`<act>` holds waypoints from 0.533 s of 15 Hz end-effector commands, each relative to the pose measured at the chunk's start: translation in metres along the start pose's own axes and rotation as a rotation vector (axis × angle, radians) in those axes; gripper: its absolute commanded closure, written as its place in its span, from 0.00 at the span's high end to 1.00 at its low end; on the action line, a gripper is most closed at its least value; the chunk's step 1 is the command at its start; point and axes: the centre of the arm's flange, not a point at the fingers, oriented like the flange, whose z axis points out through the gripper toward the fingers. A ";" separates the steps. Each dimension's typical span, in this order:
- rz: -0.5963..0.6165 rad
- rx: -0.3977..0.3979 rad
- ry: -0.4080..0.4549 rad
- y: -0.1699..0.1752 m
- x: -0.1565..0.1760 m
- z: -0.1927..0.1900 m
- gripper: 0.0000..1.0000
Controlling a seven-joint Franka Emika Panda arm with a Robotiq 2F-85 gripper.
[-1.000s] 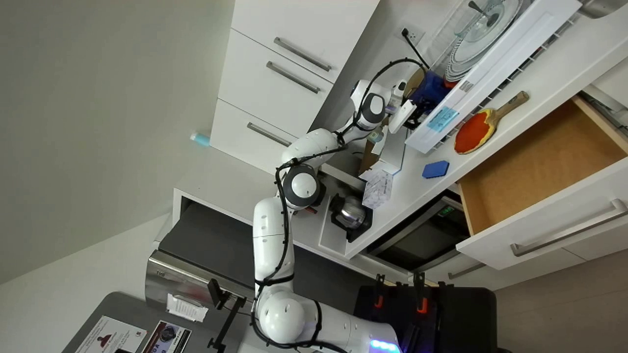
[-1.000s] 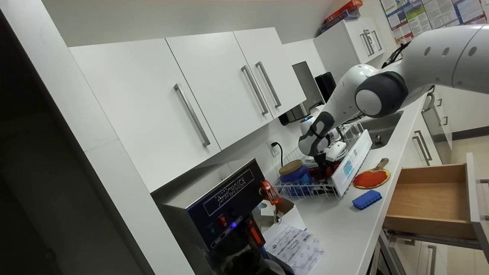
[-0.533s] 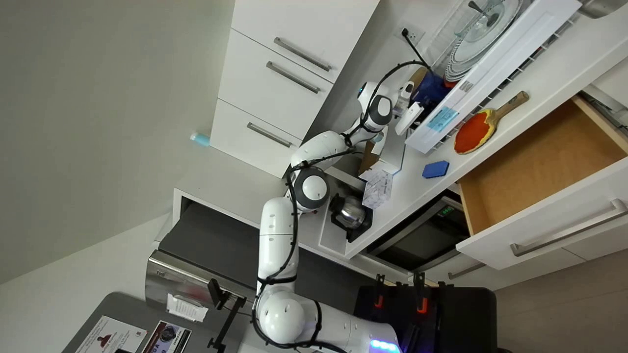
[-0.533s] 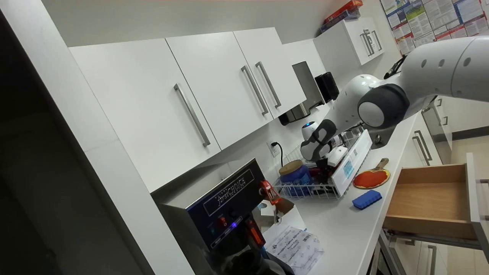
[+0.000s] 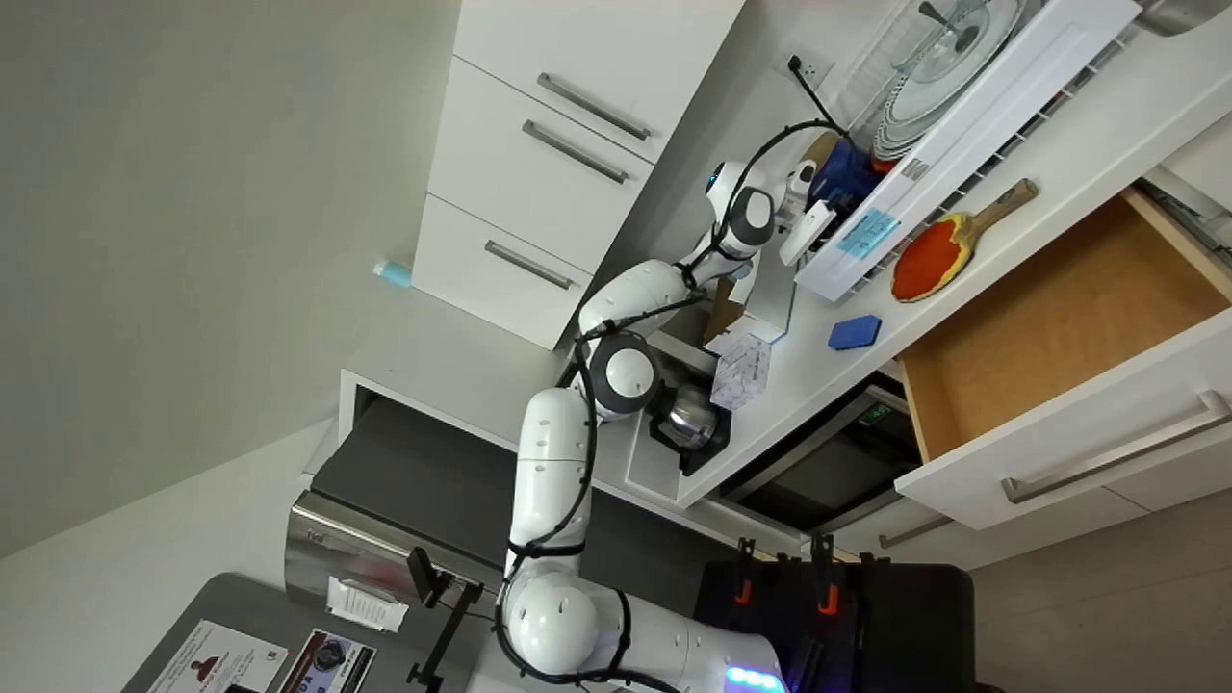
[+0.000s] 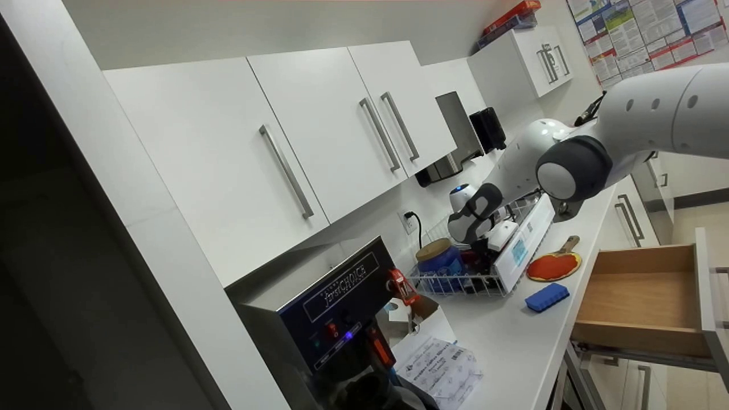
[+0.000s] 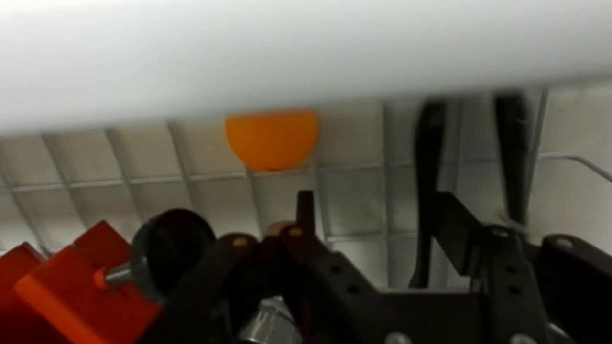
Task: Remove the tongs from the drying rack
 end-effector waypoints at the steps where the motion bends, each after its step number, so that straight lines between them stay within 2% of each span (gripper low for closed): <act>1: 0.008 0.001 -0.012 0.006 0.016 0.005 0.33; 5: 0.009 0.002 -0.015 0.005 0.015 0.006 0.04; 8: 0.019 -0.003 -0.007 0.004 0.011 -0.014 0.00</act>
